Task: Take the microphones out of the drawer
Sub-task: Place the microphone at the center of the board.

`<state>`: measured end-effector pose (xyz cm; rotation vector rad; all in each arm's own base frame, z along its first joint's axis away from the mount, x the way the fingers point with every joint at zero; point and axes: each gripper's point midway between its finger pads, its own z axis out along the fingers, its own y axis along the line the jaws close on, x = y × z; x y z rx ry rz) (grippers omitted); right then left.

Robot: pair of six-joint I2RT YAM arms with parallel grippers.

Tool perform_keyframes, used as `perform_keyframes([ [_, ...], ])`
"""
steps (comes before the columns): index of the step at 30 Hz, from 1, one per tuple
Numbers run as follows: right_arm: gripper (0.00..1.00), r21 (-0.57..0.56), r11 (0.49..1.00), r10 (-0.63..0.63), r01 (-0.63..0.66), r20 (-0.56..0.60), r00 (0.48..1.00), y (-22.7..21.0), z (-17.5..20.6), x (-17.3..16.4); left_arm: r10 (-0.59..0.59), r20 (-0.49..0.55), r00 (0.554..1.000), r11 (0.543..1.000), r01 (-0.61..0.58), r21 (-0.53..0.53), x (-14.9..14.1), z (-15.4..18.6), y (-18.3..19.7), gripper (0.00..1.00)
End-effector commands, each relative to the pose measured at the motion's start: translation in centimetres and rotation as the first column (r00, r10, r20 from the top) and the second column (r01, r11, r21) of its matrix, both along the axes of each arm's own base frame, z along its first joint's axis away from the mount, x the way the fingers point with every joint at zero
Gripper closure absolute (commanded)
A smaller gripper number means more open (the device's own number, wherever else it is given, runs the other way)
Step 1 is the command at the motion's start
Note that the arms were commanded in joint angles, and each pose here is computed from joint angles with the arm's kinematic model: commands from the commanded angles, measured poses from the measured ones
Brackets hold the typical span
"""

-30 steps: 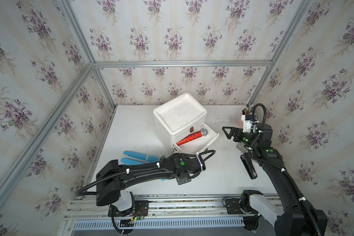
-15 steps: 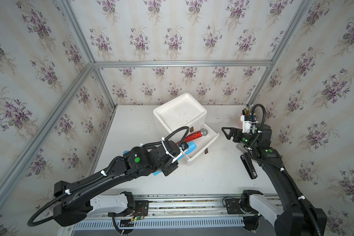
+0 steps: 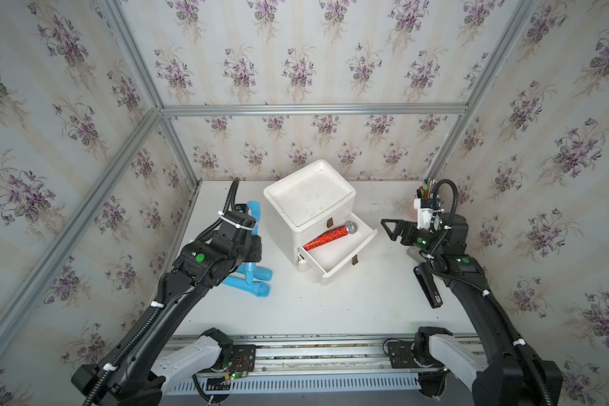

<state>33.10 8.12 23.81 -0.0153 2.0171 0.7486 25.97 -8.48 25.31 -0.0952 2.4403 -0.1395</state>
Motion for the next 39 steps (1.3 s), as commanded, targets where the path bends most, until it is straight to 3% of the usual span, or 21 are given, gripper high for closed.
perform_keyframes([
  [1,0.05,0.006,1.0,0.006,-0.007,0.029,1.0,0.1,0.8,0.1,0.14,-0.066,0.988,0.971,-0.15,-0.188,0.5,-1.4,-0.3,0.84],
  [7,0.04,0.006,1.0,0.009,-0.009,0.026,1.0,0.1,0.6,-0.1,0.373,-0.184,0.91,0.883,-0.409,-0.232,-0.7,-6.1,2.7,0.88],
  [11,0.05,0.006,1.0,0.012,-0.012,0.027,1.0,0.2,0.5,-0.1,0.495,-0.267,0.827,0.804,-0.552,-0.221,-3.0,-9.9,4.3,0.88],
  [18,0.04,0.005,1.0,0.017,-0.017,0.031,0.999,0.2,0.5,-0.1,0.669,-0.348,0.656,0.623,-0.751,-0.219,-7.1,-15.1,6.4,0.93],
  [25,0.05,0.006,1.0,0.019,-0.019,0.029,0.999,0.3,0.5,0.0,0.712,-0.401,0.577,0.561,-0.81,-0.17,-8.6,-17.8,6.8,0.88],
  [30,0.04,0.004,1.0,0.019,-0.019,0.03,0.999,0.2,0.5,0.0,0.725,-0.491,0.483,0.497,-0.86,-0.113,-10.2,-20.6,6.2,0.87],
  [35,0.04,0.004,1.0,0.02,-0.02,0.028,0.999,0.3,0.5,0.0,0.749,-0.476,0.461,0.441,-0.883,-0.16,-10.5,-21.1,6.7,0.87],
  [39,0.05,0.005,1.0,0.02,-0.021,0.03,0.999,0.3,0.6,0.0,0.752,-0.475,0.456,0.423,-0.888,-0.183,-10.1,-21.5,6.5,0.72],
])
